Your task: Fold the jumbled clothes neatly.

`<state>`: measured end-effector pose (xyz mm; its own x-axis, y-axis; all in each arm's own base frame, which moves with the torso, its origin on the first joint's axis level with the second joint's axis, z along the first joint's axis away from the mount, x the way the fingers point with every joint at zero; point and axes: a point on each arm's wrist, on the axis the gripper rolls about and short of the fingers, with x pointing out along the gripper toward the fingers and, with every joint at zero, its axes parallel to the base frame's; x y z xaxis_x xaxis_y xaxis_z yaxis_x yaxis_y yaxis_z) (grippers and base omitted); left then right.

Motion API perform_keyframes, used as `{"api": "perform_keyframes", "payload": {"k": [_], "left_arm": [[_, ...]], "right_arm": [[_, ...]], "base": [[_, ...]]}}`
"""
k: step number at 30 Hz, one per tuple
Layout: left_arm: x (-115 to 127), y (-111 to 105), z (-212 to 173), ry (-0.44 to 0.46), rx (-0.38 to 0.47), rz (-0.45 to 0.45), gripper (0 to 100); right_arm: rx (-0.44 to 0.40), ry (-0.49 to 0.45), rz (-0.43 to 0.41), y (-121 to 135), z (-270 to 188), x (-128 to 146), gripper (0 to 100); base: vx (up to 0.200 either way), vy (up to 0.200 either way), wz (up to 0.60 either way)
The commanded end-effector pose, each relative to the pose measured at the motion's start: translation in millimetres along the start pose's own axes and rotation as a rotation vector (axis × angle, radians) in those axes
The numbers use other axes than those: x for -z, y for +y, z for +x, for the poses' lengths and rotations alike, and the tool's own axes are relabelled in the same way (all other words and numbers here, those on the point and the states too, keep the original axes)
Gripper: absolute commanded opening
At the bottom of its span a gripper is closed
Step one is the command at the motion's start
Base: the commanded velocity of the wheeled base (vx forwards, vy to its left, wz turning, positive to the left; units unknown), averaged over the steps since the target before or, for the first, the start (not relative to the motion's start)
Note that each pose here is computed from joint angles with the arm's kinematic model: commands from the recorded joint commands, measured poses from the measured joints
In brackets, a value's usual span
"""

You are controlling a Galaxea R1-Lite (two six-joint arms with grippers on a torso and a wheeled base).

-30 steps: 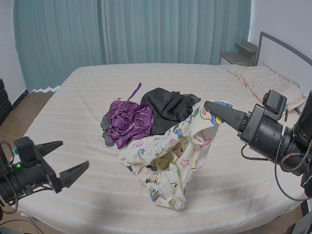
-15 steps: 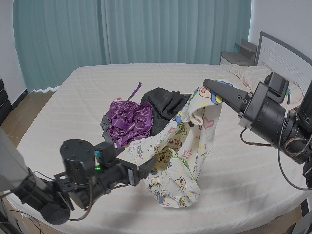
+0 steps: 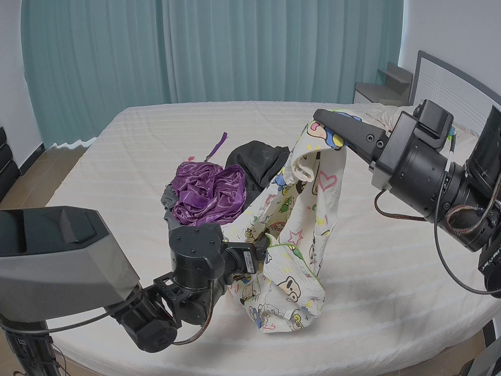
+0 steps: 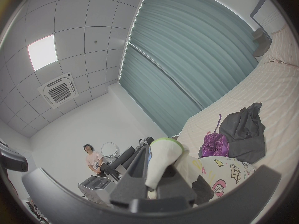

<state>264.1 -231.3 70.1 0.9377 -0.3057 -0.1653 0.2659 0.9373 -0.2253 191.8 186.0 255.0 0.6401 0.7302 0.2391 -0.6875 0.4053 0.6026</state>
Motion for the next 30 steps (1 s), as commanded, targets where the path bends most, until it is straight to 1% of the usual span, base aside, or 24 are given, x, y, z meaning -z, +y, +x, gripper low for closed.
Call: {"api": "perform_keyframes", "payload": {"k": [1,2,5,6,7,8,11,12,13,15,19,23,25,28,29,30], "left_arm": [[10.9,7.1,11.1,0.019,-0.029,-0.002,100],[11.5,7.2,11.2,0.02,-0.03,-0.002,100],[27.4,19.9,22.7,0.053,-0.083,0.012,100],[34.0,25.1,26.3,0.065,-0.112,0.018,100],[34.3,25.8,26.6,0.066,-0.115,0.018,100],[41.1,34.5,31.0,0.078,-0.154,0.022,100],[52.2,49.2,39.1,0.077,-0.193,0.007,100],[53.1,50.4,39.7,0.076,-0.196,0.004,100],[60.8,57.1,43.2,0.074,-0.211,-0.011,100],[65.0,61.3,45.2,0.075,-0.221,-0.013,100],[79.5,83.7,55.9,0.074,-0.276,-0.033,100],[83.1,91.5,60.3,0.068,-0.297,-0.083,100],[82.8,94.7,61.0,0.064,-0.3,-0.125,100],[83.2,100.0,61.9,0.063,-0.312,-0.14,100],[82.1,101.4,62.2,0.059,-0.316,-0.144,0],[80.8,103.5,62.3,0.053,-0.32,-0.147,0]], "right_arm": [[0.0,-0.002,-0.001,-0.2,0.4,-0.7,0],[-0.001,-0.001,-0.001,0.1,0.4,-0.4,0],[-0.009,-0.011,-0.002,2.8,-1.8,-3.3,0],[-0.011,-0.013,-0.002,3.4,-2.4,-4.1,0],[-0.012,-0.014,-0.002,3.8,-2.7,-4.4,0],[-0.011,-0.021,-0.004,3.5,-2.9,-6.0,0],[-0.004,-0.04,-0.01,1.7,-4.0,-11.9,0],[-0.003,-0.041,-0.009,1.4,-4.0,-12.1,0],[0.004,-0.048,-0.011,-0.6,-3.7,-14.2,0],[0.007,-0.052,-0.013,-1.2,-3.7,-15.3,0],[0.025,-0.057,-0.013,-5.8,-5.0,-16.5,0],[0.046,-0.066,-0.017,-12.1,-5.8,-19.5,0],[0.06,-0.069,-0.017,-17.3,-5.5,-21.5,0],[0.071,-0.072,0.004,-21.7,-6.1,-23.0,0],[0.079,-0.075,0.017,-24.0,-5.9,-23.6,0],[0.087,-0.074,0.033,-26.6,-6.1,-23.6,0]], "base": [[0.0,0.0,0.0],[0.0,0.0,0.0],[0.0,0.0,0.0],[0.0,0.0,0.0],[0.0,0.0,0.0],[0.0,0.0,0.0],[0.0,0.0,0.0],[0.0,0.0,0.0],[0.0,0.0,0.0],[0.0,0.0,0.0],[0.0,0.0,0.0],[0.0,0.0,0.0],[0.0,0.0,0.0],[0.0,0.0,0.0],[0.0,0.0,0.0],[0.0,0.0,0.0]]}}
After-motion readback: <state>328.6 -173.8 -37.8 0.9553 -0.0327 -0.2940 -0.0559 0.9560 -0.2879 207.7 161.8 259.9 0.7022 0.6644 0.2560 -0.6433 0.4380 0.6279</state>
